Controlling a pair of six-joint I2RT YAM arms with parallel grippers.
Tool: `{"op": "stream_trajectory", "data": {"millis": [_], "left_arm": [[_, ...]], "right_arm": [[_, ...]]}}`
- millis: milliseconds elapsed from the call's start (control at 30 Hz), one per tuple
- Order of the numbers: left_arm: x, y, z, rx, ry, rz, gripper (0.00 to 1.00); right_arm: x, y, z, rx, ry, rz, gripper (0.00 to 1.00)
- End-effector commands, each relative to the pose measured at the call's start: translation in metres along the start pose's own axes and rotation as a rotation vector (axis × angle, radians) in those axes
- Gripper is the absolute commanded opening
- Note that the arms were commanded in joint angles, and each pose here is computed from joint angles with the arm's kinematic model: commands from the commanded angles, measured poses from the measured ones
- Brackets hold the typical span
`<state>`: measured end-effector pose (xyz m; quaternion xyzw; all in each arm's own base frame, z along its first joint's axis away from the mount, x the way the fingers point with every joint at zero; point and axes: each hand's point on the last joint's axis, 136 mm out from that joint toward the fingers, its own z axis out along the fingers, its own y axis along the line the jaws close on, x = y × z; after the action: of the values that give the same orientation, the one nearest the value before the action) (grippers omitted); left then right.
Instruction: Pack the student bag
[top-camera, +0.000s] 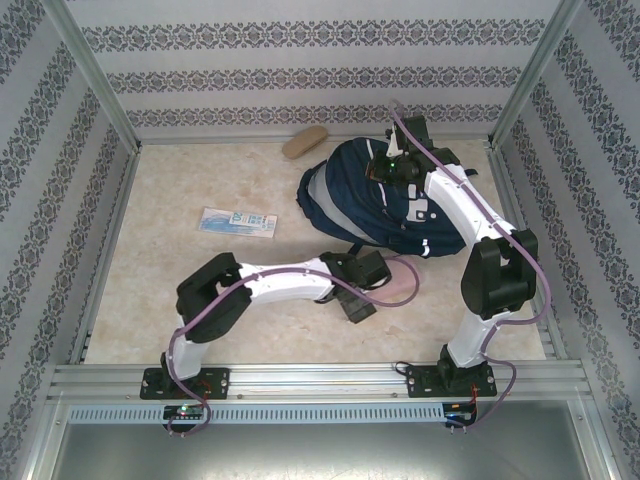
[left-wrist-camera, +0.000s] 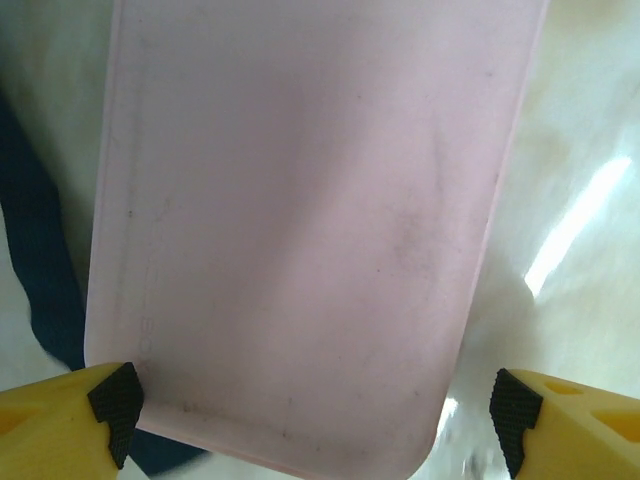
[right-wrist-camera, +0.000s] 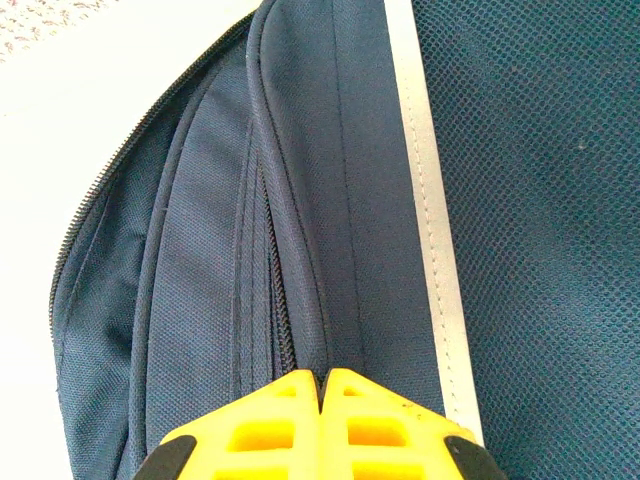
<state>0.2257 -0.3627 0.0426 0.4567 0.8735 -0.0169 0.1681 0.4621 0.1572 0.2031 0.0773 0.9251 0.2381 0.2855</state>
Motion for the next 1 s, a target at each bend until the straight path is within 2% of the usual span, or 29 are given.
{"op": "stream_trajectory", "data": {"millis": [0,167,333,433,667,967], "left_arm": [[0.022,0.0,-0.012,0.026,0.061,-0.11,0.93],[-0.013,-0.003,-0.029,0.05,-0.018,-0.037,0.97],[-0.033,0.002,-0.033,0.017,-0.032,0.066,0.99],[-0.034,0.009,-0.029,-0.005,-0.023,0.104,1.0],[-0.026,0.01,-0.002,0.063,0.059,0.155,1.0],[-0.026,0.015,0.015,0.095,0.085,0.128,1.0]], "right_arm": [[0.004,-0.02,0.003,0.061,0.016,0.041,0.0],[0.005,-0.02,0.004,0.062,0.022,0.043,0.0],[0.007,-0.02,-0.001,0.074,0.023,0.036,0.0],[0.006,-0.02,-0.005,0.08,0.019,0.031,0.0],[0.006,-0.019,-0.007,0.084,0.02,0.031,0.0],[0.006,-0.017,-0.009,0.09,0.02,0.028,0.0]]}}
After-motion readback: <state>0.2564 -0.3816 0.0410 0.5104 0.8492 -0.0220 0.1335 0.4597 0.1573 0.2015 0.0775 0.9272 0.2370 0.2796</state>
